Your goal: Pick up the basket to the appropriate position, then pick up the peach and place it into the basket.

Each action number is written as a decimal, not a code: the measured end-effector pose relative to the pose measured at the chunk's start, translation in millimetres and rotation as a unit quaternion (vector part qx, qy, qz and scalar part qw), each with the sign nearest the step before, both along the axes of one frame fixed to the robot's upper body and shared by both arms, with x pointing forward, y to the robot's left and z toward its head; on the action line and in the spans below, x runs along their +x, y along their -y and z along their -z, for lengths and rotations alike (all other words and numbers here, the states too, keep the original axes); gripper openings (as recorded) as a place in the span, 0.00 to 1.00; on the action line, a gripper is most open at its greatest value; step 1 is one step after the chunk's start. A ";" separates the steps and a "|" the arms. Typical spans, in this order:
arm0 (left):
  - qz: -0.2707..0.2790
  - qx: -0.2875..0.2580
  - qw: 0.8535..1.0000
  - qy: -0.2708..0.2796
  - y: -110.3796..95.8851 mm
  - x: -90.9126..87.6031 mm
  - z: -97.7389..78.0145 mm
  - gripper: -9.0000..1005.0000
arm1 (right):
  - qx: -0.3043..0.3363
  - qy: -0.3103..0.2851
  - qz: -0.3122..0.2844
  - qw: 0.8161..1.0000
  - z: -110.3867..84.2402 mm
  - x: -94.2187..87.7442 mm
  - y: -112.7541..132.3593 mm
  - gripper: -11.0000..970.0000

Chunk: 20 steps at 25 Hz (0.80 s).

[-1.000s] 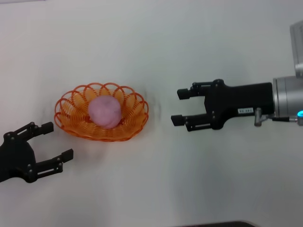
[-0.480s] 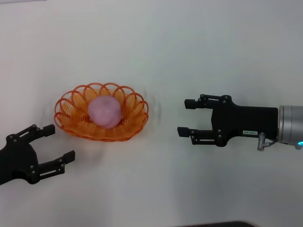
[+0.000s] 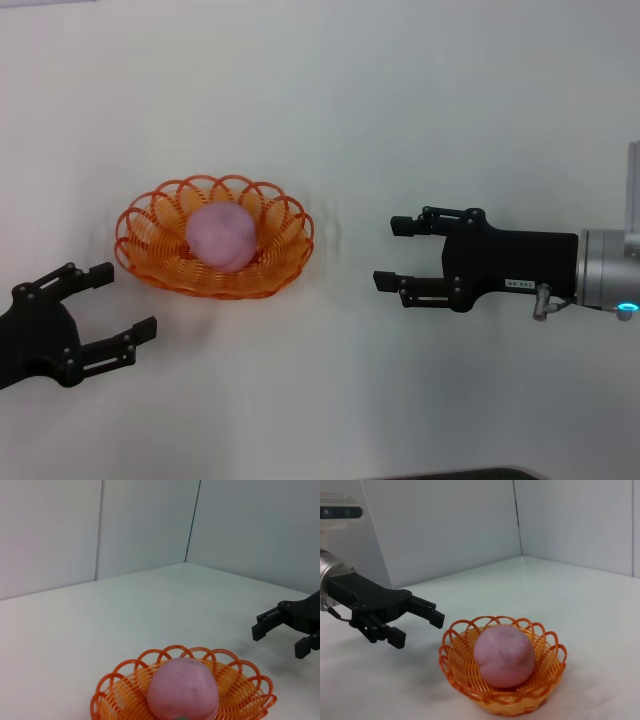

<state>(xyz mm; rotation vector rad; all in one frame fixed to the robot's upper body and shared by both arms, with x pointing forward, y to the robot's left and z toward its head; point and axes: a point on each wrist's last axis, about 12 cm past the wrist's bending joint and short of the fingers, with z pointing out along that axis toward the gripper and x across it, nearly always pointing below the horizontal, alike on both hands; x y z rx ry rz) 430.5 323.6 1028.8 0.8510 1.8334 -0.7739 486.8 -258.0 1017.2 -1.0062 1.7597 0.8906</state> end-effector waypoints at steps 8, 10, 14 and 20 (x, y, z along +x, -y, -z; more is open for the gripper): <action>-0.011 0.008 1.000 0.001 -2.2 1.8 1.2 0.87 | 0.000 0.004 -0.004 1.000 -2.1 3.4 -2.2 0.81; -0.016 0.012 1.000 0.001 -3.6 1.8 1.6 0.87 | 0.000 0.005 -0.005 1.000 -2.9 4.8 -3.0 0.81; -0.019 0.015 1.000 0.001 -4.8 1.8 1.9 0.87 | 0.001 0.005 -0.007 1.000 -4.1 6.9 -4.3 0.81; -0.018 0.013 1.000 0.001 -4.4 2.0 2.0 0.87 | 0.001 0.005 -0.007 1.000 -4.2 7.2 -4.5 0.81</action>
